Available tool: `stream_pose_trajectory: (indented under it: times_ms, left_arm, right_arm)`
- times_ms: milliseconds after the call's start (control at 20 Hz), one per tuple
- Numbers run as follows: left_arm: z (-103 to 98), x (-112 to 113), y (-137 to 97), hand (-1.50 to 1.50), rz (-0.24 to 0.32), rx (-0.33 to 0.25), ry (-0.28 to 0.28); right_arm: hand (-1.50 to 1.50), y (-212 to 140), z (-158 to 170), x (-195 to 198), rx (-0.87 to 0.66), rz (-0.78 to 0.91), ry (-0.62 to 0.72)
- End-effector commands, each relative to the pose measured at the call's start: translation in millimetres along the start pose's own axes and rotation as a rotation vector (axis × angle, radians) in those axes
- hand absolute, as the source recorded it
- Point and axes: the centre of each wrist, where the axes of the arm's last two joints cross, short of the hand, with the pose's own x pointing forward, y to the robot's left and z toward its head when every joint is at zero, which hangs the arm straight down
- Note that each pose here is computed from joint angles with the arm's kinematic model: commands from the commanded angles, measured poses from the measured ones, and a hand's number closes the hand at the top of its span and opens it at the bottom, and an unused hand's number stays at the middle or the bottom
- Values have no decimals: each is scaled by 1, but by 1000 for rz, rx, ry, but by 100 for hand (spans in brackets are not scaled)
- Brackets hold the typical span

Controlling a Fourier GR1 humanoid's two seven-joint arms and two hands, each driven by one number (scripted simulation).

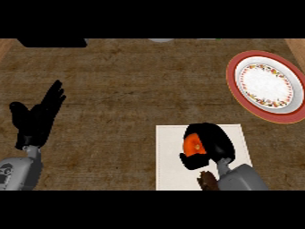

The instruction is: Pick the squash from the placemat and place it in the plate

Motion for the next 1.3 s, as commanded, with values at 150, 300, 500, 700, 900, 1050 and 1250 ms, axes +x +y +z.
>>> stream_pose_trajectory:
  times_ms: [150, 300, 500, 700, 900, 1050, 1250]
  left_arm:
    - [3, 3, -15, 0, 5, 13, -3]
    - [2, 22, -18, 0, -5, -21, -18]
    - [7, 27, -11, 0, 9, -31, -11]
    - [5, 14, -6, 0, 8, -14, -3]
    - [-7, 18, -8, 0, 10, -1, 9]
    - [4, 8, -1, 0, -1, 8, 3]
    - [10, 6, -3, 0, -7, 7, 17]
  right_arm:
    - [150, 0, -16, 26, -13, -26, -28]
    - [150, -23, -62, 53, -2, -1, -55]
    - [150, -48, -90, 54, -134, 43, -55]
    - [150, -67, -85, 67, -387, 110, -59]
    - [150, -90, -71, 101, -691, 79, -107]
    - [150, -92, -65, 76, -851, 100, -43]
    - [150, -137, -64, 52, -961, 44, 74]
